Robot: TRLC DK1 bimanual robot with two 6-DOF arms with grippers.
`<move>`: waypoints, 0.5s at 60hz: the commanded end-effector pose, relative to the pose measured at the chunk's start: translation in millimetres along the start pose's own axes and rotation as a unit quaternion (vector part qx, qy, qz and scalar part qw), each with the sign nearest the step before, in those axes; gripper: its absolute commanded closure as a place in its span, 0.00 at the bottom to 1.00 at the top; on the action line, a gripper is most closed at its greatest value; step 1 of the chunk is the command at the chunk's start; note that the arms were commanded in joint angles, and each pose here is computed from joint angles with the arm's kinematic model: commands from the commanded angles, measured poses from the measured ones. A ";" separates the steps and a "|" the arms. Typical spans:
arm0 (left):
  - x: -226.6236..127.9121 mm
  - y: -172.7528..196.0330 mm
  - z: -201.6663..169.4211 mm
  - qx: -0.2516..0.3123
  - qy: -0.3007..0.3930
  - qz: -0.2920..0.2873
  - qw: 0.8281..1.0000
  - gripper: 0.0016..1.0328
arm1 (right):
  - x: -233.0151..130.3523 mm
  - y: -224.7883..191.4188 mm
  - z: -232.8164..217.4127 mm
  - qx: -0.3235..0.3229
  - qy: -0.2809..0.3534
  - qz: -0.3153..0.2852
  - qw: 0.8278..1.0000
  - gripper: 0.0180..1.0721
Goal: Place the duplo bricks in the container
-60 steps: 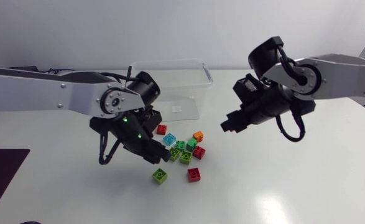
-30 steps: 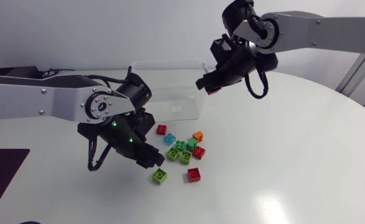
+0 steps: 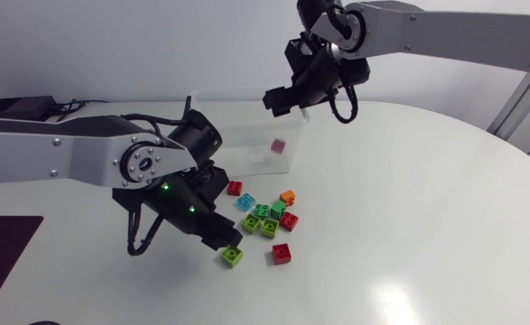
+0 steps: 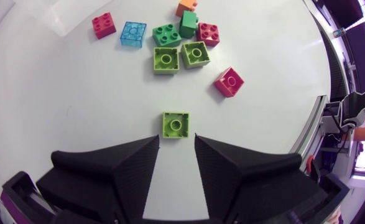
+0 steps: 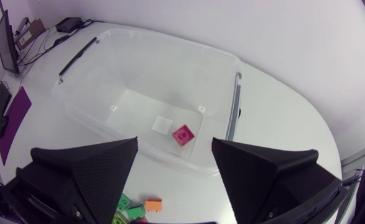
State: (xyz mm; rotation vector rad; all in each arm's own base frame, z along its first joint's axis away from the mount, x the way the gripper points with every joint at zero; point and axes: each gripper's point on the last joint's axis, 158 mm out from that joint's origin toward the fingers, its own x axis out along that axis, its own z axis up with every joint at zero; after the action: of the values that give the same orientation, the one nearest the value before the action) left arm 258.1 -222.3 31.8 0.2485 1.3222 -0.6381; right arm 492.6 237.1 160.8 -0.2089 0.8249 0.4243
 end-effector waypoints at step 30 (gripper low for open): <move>48.7 -15.2 -31.6 0.016 0.081 -0.005 0.997 0.58 | -94.2 -3.1 -99.8 0.007 0.011 0.004 1.000 0.05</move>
State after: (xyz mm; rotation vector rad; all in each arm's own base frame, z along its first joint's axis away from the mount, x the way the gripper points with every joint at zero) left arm 237.5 -232.1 -5.5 0.3188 1.4278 -0.6627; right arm 387.7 177.8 190.9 -0.1752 0.7970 0.4144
